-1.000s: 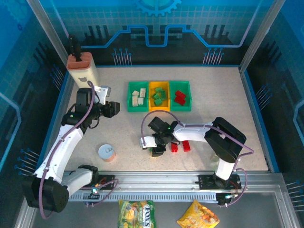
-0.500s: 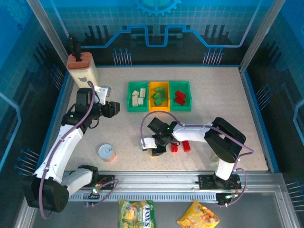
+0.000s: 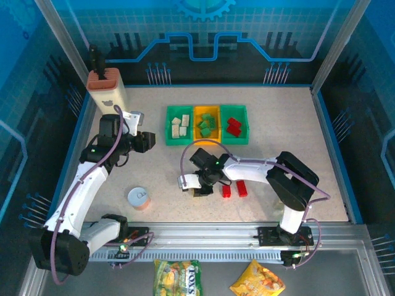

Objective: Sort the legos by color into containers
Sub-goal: Pick up the lego from the bottom-center of the table, then place the lego in the container.

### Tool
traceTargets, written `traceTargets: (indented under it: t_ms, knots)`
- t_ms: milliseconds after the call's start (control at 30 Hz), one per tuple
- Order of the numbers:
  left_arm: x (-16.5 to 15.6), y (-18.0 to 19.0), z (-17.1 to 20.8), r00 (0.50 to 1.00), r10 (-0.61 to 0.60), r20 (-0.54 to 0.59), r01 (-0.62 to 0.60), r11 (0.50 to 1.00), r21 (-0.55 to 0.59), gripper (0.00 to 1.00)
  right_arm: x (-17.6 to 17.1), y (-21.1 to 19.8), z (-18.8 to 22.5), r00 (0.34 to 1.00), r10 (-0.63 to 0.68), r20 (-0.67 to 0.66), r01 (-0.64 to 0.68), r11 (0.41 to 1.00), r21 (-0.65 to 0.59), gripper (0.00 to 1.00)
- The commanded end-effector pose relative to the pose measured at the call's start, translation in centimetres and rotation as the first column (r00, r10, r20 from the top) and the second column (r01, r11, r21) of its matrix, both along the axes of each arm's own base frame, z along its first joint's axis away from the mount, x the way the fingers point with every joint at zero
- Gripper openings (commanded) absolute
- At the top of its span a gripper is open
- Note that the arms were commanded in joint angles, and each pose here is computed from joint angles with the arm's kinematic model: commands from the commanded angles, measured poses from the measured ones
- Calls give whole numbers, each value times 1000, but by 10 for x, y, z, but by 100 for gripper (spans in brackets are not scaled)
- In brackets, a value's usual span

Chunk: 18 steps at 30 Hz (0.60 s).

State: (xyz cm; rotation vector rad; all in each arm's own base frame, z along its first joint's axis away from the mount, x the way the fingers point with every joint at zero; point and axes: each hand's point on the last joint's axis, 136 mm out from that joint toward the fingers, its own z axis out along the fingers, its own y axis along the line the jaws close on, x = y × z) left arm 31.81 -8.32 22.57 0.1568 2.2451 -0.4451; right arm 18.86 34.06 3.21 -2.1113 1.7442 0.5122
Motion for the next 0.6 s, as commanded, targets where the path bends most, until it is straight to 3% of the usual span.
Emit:
traceTargets:
  t_ms: [0,133,267,367,567]
  knots:
    - [-1,0,3,1000,-13,26,13,1000,27,52,7,4,19,999,-39,-22,40,999,38,9]
    - [0,0,3,1000,-12,27,12,1000,27,52,35,6,33,978,-204,-52,206,977,50,11]
    - [0,0,3,1000,-13,25,12,1000,28,52,74,0,42,895,-438,-87,442,897,23,10]
    - [0,0,3,1000,-12,25,11,1000,28,52,104,-11,46,787,-610,-85,612,791,-6,9]
    - [0,0,3,1000,-12,26,11,1000,29,52,153,-36,54,498,-861,-106,859,506,-81,8]
